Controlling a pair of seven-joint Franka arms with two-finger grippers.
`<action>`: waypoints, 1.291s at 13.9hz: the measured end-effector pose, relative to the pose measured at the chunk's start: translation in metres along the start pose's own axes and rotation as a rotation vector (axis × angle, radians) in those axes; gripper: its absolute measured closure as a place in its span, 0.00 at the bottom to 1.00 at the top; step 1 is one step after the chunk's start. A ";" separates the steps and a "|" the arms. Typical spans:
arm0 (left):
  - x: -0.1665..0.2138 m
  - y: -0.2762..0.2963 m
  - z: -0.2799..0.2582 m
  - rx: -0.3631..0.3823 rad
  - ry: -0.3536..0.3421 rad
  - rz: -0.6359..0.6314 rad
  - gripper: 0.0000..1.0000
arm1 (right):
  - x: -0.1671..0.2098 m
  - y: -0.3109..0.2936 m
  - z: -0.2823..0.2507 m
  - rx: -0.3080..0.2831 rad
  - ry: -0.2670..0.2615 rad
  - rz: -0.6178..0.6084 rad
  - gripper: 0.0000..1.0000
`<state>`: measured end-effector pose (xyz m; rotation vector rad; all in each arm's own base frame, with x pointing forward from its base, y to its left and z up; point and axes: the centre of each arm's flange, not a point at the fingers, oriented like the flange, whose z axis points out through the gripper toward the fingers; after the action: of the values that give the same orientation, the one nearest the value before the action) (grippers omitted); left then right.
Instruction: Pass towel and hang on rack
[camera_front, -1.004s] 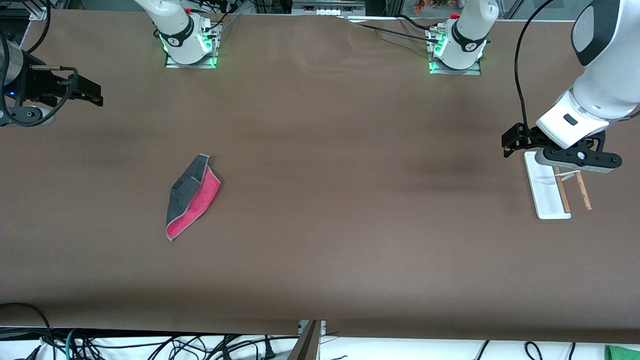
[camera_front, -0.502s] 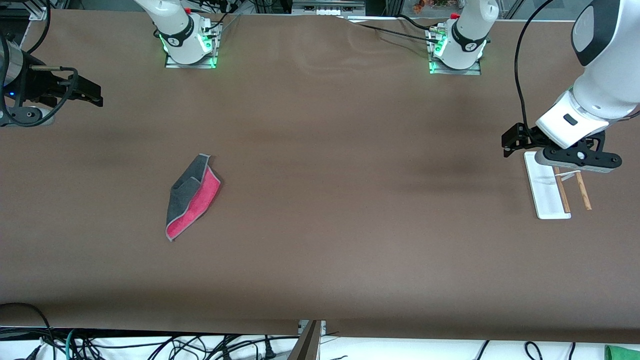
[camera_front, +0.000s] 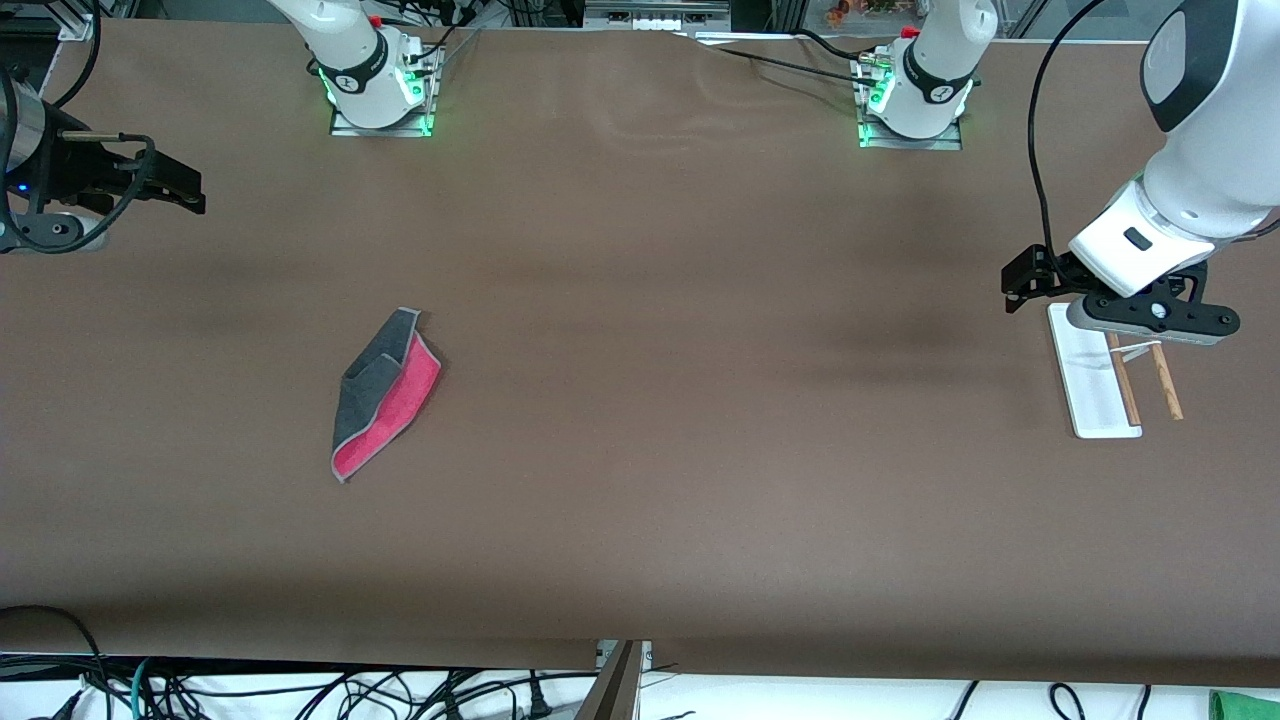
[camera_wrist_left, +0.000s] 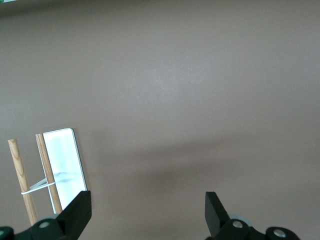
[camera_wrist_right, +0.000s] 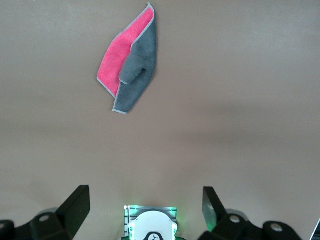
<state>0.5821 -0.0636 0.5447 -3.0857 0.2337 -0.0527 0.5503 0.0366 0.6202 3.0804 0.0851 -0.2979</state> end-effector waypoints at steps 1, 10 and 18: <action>0.000 0.000 0.000 0.000 0.000 0.000 0.00 | 0.001 0.000 0.000 0.000 0.001 0.000 0.00; 0.000 0.002 0.000 0.000 0.000 0.003 0.00 | 0.034 -0.004 0.036 0.011 -0.036 -0.011 0.00; 0.000 0.002 0.000 0.000 0.000 0.004 0.00 | 0.110 -0.040 0.185 -0.001 -0.110 -0.081 0.00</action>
<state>0.5817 -0.0657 0.5448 -3.0855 0.2393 -0.0518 0.6209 0.0727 0.4160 3.0569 0.2056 -0.4698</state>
